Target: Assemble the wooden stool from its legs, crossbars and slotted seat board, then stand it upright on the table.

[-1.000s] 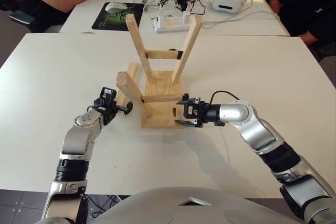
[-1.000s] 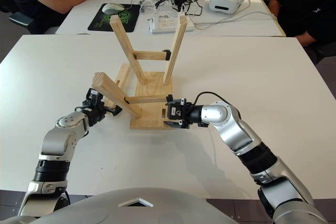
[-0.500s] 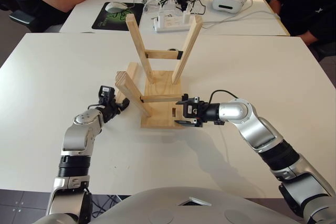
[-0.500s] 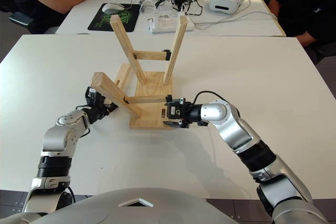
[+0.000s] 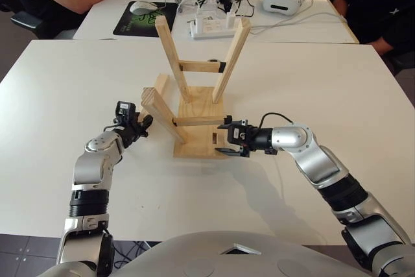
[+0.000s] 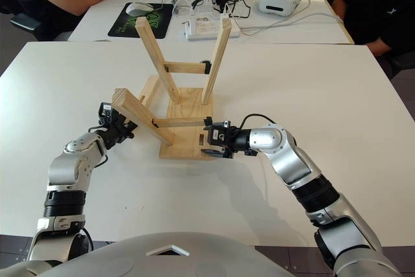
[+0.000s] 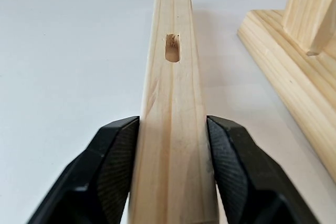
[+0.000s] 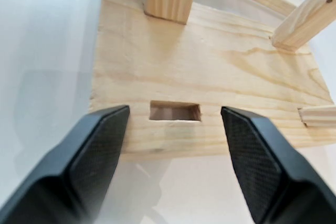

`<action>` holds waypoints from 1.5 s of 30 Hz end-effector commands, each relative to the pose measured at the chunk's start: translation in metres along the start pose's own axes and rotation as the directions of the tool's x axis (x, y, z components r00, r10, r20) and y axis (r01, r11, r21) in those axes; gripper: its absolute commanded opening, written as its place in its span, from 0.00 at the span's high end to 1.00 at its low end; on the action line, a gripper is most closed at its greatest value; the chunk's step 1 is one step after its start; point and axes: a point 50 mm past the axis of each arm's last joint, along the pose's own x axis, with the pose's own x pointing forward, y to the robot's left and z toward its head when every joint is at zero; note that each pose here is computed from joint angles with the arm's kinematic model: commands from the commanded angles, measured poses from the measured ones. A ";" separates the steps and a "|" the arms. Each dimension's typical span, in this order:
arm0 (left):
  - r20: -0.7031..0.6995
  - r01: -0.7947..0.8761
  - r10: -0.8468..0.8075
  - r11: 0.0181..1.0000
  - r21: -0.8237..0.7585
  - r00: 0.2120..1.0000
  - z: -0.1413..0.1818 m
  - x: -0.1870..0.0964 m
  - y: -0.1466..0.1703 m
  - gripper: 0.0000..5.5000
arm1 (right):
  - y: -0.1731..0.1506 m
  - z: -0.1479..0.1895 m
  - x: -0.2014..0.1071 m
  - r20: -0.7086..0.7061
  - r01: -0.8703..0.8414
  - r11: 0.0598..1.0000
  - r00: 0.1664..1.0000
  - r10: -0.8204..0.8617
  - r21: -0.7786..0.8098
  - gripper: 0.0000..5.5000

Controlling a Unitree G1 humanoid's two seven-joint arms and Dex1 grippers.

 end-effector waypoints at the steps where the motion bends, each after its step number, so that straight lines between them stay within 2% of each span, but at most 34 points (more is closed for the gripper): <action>1: 0.070 -0.045 0.044 0.999 0.015 0.997 0.016 -0.004 0.015 0.62 | -0.004 -0.010 -0.014 -0.054 0.055 0.998 0.997 -0.054 0.025 0.41; 8: 0.200 -0.124 0.117 0.992 0.019 0.973 0.039 -0.019 0.043 0.62 | -0.014 0.001 -0.057 -0.013 0.110 0.985 0.994 -0.109 0.131 0.41; 13: 0.348 -0.162 0.135 0.986 0.050 0.928 0.080 -0.041 0.063 0.62 | -0.022 -0.001 -0.105 -0.036 0.126 0.962 0.992 -0.121 0.242 0.41; 16: 0.538 -0.092 0.016 0.989 0.114 0.843 0.136 -0.065 0.059 0.62 | -0.046 0.022 -0.139 0.183 0.151 0.908 0.954 -0.237 0.392 0.41; 18: 0.633 0.006 -0.103 0.988 0.155 0.768 0.169 -0.081 0.046 0.62 | -0.057 0.044 -0.153 0.325 0.135 0.905 0.903 -0.279 0.403 0.41; 21: 0.703 0.226 -0.338 0.941 0.252 0.625 0.212 -0.101 0.011 0.62 | -0.071 0.079 -0.167 0.531 0.134 0.900 0.768 -0.359 0.414 0.41; 24: 0.672 0.445 -0.564 0.817 0.368 0.480 0.238 -0.116 -0.031 0.62 | -0.083 0.106 -0.172 0.686 0.042 0.891 0.622 -0.378 0.452 0.41; 26: 0.603 0.588 -0.701 0.687 0.427 0.380 0.248 -0.122 -0.058 0.62 | -0.090 0.115 -0.168 0.716 -0.020 0.879 0.589 -0.374 0.476 0.41; 28: 0.512 0.668 -0.794 0.578 0.468 0.328 0.253 -0.123 -0.077 0.62 | -0.095 0.122 -0.165 0.732 -0.066 0.865 0.568 -0.378 0.498 0.41; 33: 0.378 0.731 -0.879 0.460 0.504 0.292 0.254 -0.120 -0.092 0.62 | -0.104 0.132 -0.163 0.785 -0.186 0.828 0.479 -0.394 0.529 0.41; 38: 0.299 0.772 -0.914 0.394 0.499 0.274 0.251 -0.113 -0.094 0.62 | -0.102 0.134 -0.163 0.809 -0.302 0.795 0.467 -0.358 0.526 0.41; 43: 0.306 0.823 -0.919 0.368 0.433 0.249 0.248 -0.108 -0.082 0.62 | -0.095 0.135 -0.176 0.875 -0.443 0.776 0.390 -0.285 0.450 0.29; 45: 0.321 0.833 -0.917 0.362 0.419 0.237 0.250 -0.107 -0.079 0.62 | -0.091 0.133 -0.177 0.879 -0.458 0.775 0.401 -0.258 0.436 0.24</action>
